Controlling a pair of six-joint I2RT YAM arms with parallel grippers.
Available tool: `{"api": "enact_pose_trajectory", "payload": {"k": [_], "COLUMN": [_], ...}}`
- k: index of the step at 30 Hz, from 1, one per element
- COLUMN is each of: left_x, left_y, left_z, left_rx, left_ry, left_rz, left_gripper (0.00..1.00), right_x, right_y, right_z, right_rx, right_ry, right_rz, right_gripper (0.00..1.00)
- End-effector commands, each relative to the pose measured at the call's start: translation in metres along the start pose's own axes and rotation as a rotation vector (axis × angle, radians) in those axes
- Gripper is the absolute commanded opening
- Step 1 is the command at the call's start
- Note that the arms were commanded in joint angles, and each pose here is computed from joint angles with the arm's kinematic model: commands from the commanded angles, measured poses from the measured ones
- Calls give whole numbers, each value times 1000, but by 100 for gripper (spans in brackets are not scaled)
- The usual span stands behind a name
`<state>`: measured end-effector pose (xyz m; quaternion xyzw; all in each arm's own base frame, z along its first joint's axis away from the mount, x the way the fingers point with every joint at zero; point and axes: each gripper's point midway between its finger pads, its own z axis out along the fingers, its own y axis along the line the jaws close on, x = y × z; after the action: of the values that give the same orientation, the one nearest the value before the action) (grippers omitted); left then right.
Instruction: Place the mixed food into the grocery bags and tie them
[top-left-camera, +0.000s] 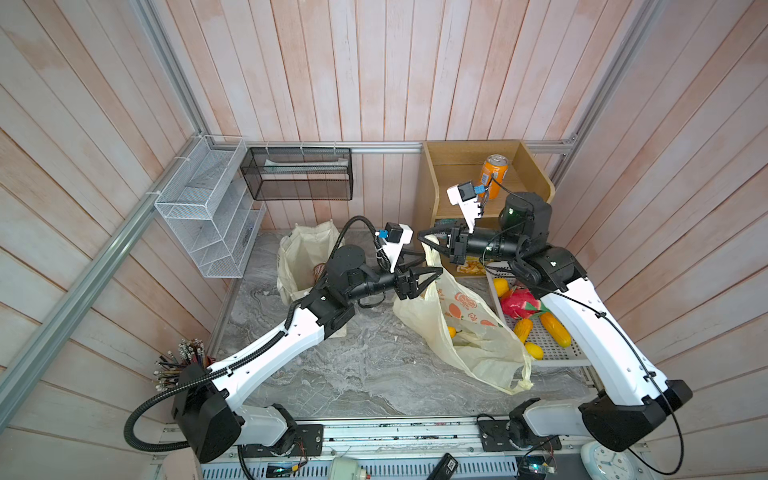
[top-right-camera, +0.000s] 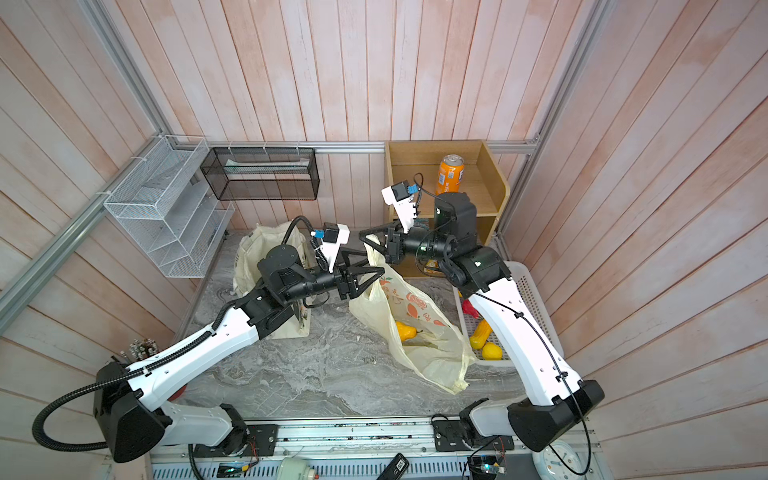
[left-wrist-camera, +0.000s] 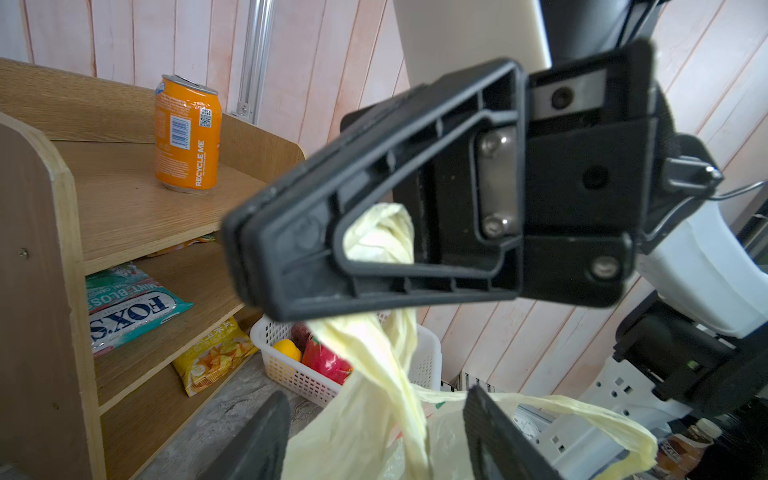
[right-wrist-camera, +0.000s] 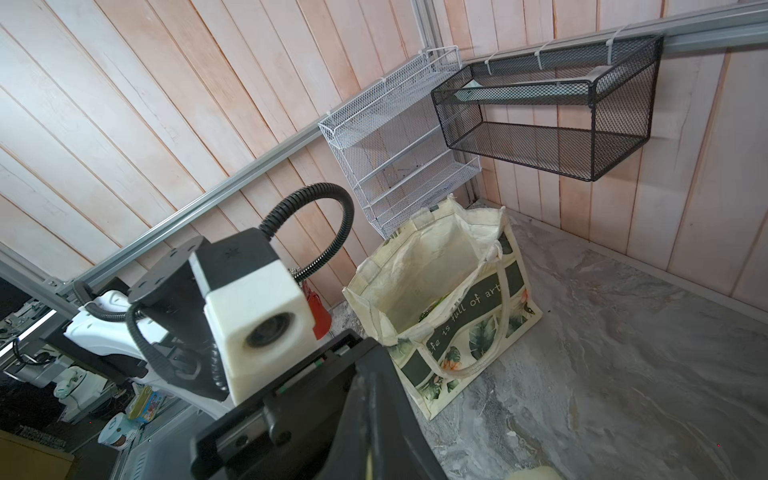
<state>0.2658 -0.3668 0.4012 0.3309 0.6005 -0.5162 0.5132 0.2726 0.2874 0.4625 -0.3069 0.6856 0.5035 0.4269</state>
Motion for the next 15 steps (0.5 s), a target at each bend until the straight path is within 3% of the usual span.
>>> {"api": "enact_pose_trajectory", "payload": {"k": [1,5,8,12,15], "left_x": [-2,11,14,17,19], "left_y": [-9,-1,2,1,1], "left_z": [12,23,26,23,15], "left_rx": [70,62,46,-3,-61], "left_ry": [-25,-59,-102,-133,-157], "left_rz": [27,-11,-36,-59,-101], "left_gripper": [67,58,41,9,0], "right_x": [-5,-6,-6,-11,-19], "right_y": [6,7,6,0,-9], "right_z": [1,1,0,-5,-12], "right_rx": [-39,-49,-44,-24,8], "right_ry": [-19,-30,-35,-52,-85], "right_rz": [-3,1,3,7,24], "right_gripper": [0,0,0,0,0]}}
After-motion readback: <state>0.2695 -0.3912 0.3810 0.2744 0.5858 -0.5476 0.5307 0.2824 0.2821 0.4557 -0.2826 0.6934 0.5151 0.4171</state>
